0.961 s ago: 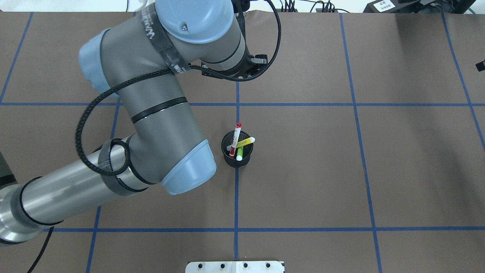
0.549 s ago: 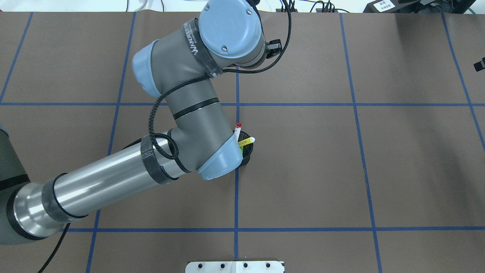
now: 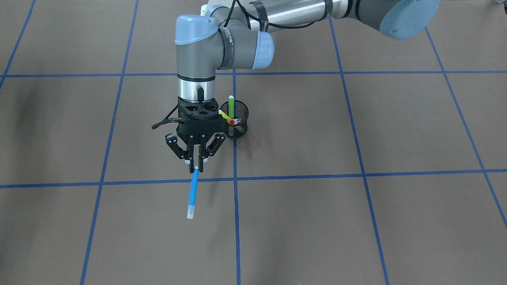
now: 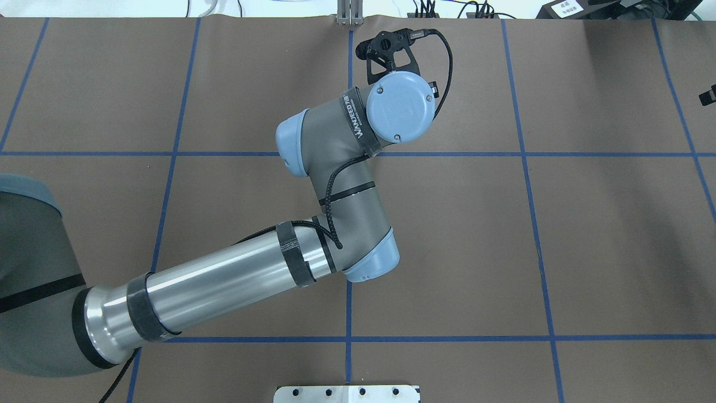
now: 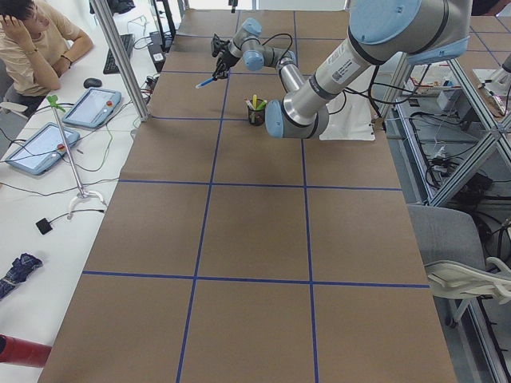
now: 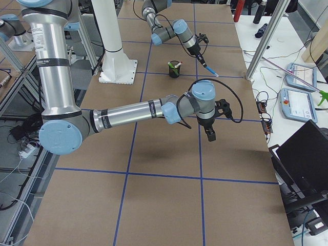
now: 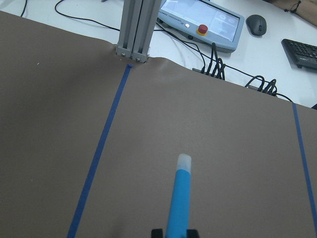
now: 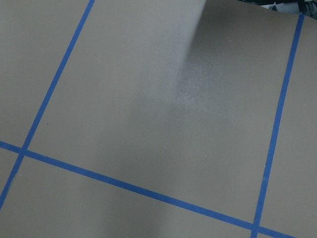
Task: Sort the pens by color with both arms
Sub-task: 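Carry the blue marker farther from the robot with the left gripper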
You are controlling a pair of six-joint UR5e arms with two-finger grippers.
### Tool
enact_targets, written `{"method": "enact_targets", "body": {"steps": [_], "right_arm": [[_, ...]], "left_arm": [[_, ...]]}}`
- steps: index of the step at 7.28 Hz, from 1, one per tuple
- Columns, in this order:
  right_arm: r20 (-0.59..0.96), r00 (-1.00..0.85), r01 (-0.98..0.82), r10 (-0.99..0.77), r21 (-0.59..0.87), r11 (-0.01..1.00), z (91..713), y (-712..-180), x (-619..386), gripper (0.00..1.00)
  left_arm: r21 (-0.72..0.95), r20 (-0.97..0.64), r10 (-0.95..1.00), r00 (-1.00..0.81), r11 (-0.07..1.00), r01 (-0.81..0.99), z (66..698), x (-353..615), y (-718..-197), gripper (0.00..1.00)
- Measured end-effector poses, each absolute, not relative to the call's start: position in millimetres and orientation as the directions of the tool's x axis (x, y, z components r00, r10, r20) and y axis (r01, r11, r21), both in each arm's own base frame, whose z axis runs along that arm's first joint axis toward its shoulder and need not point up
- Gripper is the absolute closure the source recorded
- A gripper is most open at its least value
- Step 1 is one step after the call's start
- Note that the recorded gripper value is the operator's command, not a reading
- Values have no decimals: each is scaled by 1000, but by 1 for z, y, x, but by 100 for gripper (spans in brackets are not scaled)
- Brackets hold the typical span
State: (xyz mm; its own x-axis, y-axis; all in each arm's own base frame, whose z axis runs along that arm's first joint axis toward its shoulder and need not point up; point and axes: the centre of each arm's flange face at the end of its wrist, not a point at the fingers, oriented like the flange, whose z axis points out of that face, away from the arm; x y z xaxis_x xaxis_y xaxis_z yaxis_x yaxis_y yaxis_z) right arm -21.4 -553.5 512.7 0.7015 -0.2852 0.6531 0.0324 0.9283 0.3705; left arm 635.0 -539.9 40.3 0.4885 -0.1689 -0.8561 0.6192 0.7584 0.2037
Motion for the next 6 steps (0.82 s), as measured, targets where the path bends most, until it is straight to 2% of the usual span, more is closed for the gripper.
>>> {"method": "enact_targets", "body": {"steps": [6], "right_arm": [[654,702,32,-284,370,929,513,-554,-21,0]], "left_arm": [[271,-826,-189,530,692,669,86,699,-562,100]]}}
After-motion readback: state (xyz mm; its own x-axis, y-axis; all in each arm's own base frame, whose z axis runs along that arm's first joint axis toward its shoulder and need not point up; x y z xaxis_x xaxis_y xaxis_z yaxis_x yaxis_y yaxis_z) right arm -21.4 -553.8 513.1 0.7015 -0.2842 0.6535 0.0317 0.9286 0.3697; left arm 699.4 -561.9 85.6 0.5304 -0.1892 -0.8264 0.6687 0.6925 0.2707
